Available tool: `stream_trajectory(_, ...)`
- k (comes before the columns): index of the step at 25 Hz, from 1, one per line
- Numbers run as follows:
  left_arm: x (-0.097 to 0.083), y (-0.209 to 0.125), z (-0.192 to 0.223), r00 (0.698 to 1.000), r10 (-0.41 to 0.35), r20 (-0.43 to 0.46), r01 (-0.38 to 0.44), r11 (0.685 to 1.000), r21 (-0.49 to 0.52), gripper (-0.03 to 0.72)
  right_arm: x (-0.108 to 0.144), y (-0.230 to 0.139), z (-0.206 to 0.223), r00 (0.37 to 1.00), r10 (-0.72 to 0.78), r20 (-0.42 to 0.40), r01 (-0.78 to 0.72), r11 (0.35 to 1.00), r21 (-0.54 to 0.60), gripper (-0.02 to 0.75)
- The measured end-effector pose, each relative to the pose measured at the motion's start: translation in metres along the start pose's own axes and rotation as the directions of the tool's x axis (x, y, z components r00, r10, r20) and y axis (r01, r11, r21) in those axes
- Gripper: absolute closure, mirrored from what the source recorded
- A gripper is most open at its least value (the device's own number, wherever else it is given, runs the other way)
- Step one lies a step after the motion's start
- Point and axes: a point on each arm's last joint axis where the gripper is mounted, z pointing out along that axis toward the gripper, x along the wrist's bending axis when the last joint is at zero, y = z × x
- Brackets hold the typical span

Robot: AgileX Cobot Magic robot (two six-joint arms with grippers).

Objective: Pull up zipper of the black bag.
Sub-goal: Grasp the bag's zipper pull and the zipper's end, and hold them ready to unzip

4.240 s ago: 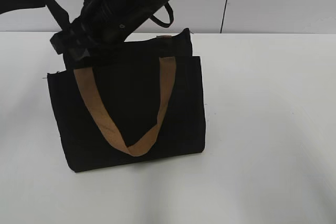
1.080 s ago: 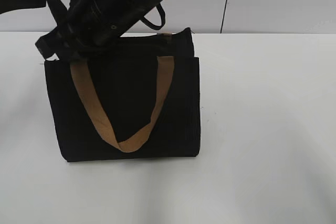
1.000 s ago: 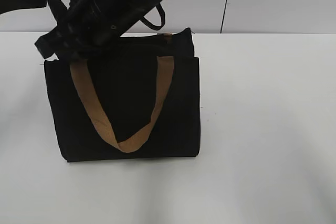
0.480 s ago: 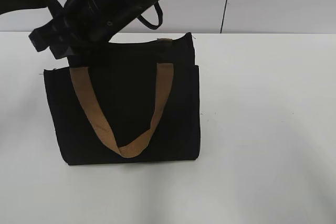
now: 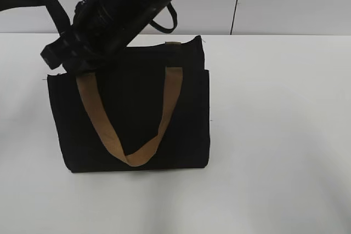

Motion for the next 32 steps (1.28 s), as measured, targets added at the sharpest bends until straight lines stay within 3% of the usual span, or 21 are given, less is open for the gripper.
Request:
stream_trajectory(6,-0.003,-0.003,-0.015,0.992,-0.125,-0.035,0.124,0.992,-0.018,0.667,-0.012,0.001,-0.029,0.999,0.011,0.032,-0.012,1.000,0.027,0.752)
stream_trajectory(13,-0.008,-0.031,-0.024,0.956,-0.249,-0.153,0.249,0.968,-0.016,0.667,-0.024,0.001,-0.034,0.999,0.042,0.032,-0.043,0.999,0.020,0.752)
stream_trajectory(18,-0.010,-0.050,-0.030,0.916,-0.286,-0.281,0.290,0.957,-0.026,0.667,-0.024,0.005,-0.029,0.999,0.044,0.009,-0.044,0.998,-0.038,0.752)
stream_trajectory(24,-0.006,-0.059,-0.032,0.887,-0.296,-0.354,0.306,0.952,-0.030,0.667,-0.025,0.005,-0.021,0.999,0.035,-0.008,-0.035,0.998,-0.061,0.752)
stream_trajectory(32,-0.003,-0.063,-0.033,0.870,-0.299,-0.392,0.312,0.950,-0.032,0.667,-0.032,-0.004,-0.020,0.997,-0.048,0.061,0.045,0.998,0.048,0.752)
